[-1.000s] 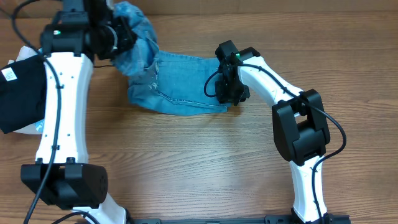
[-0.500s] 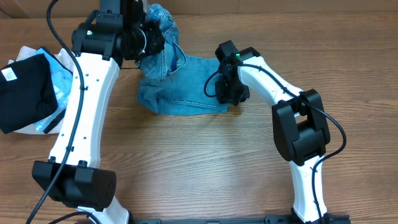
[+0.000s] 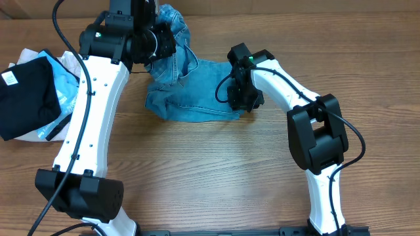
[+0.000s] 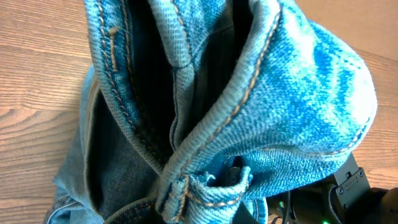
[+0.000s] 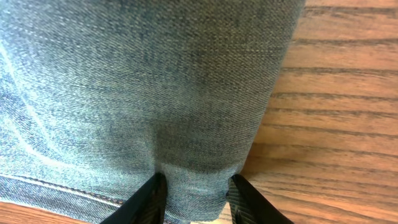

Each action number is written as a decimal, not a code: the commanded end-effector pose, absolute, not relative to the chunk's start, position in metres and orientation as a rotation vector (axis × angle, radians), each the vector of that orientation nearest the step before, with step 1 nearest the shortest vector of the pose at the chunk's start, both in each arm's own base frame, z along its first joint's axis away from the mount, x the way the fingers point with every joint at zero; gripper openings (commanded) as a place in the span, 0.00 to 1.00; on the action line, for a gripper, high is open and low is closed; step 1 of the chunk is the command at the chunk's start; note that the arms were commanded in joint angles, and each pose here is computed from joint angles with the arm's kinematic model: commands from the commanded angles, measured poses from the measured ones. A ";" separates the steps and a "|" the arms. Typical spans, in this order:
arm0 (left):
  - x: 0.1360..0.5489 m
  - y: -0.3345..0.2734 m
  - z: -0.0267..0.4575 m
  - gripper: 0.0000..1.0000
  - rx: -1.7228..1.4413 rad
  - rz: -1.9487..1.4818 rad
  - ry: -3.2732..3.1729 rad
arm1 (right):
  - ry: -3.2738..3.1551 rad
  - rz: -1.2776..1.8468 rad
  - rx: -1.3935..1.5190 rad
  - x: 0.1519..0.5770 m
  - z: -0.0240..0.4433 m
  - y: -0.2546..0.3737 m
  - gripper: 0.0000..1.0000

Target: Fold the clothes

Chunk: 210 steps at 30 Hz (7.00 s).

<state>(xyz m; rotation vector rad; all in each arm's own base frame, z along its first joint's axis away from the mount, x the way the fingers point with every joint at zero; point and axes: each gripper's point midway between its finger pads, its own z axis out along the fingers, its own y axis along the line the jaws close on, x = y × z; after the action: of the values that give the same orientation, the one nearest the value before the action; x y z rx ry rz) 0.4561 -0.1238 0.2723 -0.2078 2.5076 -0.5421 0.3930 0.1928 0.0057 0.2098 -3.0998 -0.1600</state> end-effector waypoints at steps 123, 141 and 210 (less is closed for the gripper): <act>0.364 -0.035 0.034 0.04 -0.191 -0.152 3.530 | -2.842 -0.829 -0.055 0.396 -0.013 0.173 0.50; 0.502 -0.030 0.189 0.32 -0.084 -0.143 2.626 | -3.141 -0.550 0.033 0.450 0.153 0.132 0.51; 0.534 -0.117 0.162 0.90 0.261 -0.599 2.470 | -3.355 -0.151 0.098 0.483 0.138 0.134 0.74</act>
<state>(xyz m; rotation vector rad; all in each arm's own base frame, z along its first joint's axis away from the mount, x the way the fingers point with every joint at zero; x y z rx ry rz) 0.5236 -0.1034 0.2075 0.2395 2.4199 -0.4955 0.4827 0.1280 0.1328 0.0758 -3.3444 -0.1520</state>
